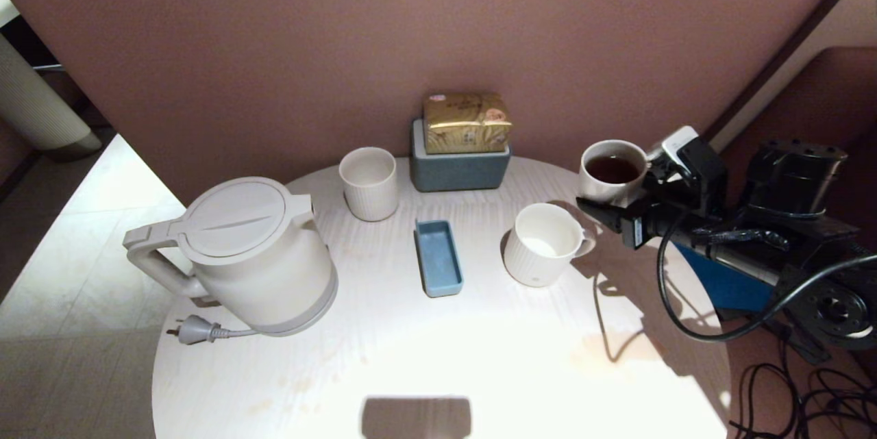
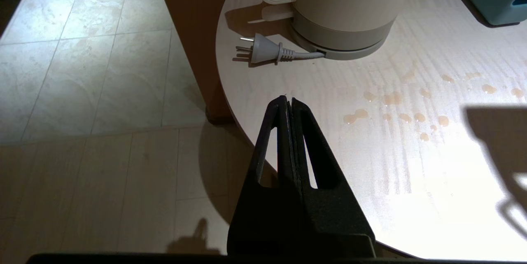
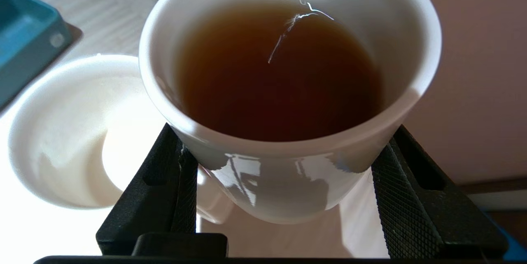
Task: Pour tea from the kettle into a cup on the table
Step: Pour water into another cup
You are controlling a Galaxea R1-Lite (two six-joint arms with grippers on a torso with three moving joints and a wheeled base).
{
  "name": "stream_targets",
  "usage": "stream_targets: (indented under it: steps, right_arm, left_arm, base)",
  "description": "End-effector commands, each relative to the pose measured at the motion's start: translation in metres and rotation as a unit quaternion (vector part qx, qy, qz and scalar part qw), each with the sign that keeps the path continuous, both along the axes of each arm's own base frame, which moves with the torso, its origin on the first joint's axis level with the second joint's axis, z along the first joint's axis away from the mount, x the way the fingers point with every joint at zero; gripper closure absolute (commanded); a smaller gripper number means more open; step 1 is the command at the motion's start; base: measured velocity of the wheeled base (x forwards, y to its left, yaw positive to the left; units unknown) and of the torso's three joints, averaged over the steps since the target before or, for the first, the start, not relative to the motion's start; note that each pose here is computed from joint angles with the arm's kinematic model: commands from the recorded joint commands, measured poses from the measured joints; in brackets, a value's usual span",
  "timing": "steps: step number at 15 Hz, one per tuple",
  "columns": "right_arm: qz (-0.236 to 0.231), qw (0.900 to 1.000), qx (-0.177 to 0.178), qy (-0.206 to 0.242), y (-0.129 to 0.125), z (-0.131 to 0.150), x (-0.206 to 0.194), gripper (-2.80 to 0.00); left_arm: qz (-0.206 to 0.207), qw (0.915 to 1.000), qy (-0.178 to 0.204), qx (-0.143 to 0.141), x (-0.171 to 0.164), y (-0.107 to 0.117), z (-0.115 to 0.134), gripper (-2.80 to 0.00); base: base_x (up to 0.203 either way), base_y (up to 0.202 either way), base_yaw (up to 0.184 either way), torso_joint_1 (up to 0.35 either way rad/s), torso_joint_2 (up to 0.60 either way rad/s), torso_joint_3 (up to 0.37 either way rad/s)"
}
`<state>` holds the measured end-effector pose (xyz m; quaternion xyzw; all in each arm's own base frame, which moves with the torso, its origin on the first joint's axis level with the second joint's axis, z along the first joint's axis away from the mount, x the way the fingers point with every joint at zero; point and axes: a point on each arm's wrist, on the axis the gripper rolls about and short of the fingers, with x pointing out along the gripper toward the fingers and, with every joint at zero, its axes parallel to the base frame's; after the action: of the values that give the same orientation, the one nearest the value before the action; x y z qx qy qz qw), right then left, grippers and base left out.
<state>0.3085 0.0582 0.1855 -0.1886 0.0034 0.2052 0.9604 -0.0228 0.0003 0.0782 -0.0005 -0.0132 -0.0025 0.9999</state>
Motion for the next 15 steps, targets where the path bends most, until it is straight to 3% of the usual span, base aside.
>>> stream_targets:
  steps: [1,3,8,15]
  right_arm:
    - [0.002,1.000,-0.010,0.017,0.001,0.007,0.000,0.00]
    - [0.006,1.000,-0.011,0.017,0.003,0.021,0.000,0.00]
    - [0.011,1.000,-0.015,0.013,0.007,0.023,0.001,0.00]
    - [0.022,0.998,-0.065,-0.012,0.011,0.025,0.002,0.00]
  left_arm:
    - [0.000,1.0000,0.000,0.000,0.000,0.000,0.000,0.00]
    - [0.000,1.0000,0.000,0.000,0.000,0.000,0.000,0.00]
    - [0.000,1.0000,0.000,0.000,0.000,0.000,0.000,0.00]
    - [0.000,1.0000,0.000,0.000,0.000,0.000,0.000,0.00]
  base:
    - [0.000,0.000,0.000,0.000,0.00,0.000]
    - [0.000,0.000,0.000,0.000,0.00,0.000]
    - [0.000,0.000,0.000,0.000,0.00,0.000]
    - [0.000,0.000,0.000,0.000,0.00,0.000]
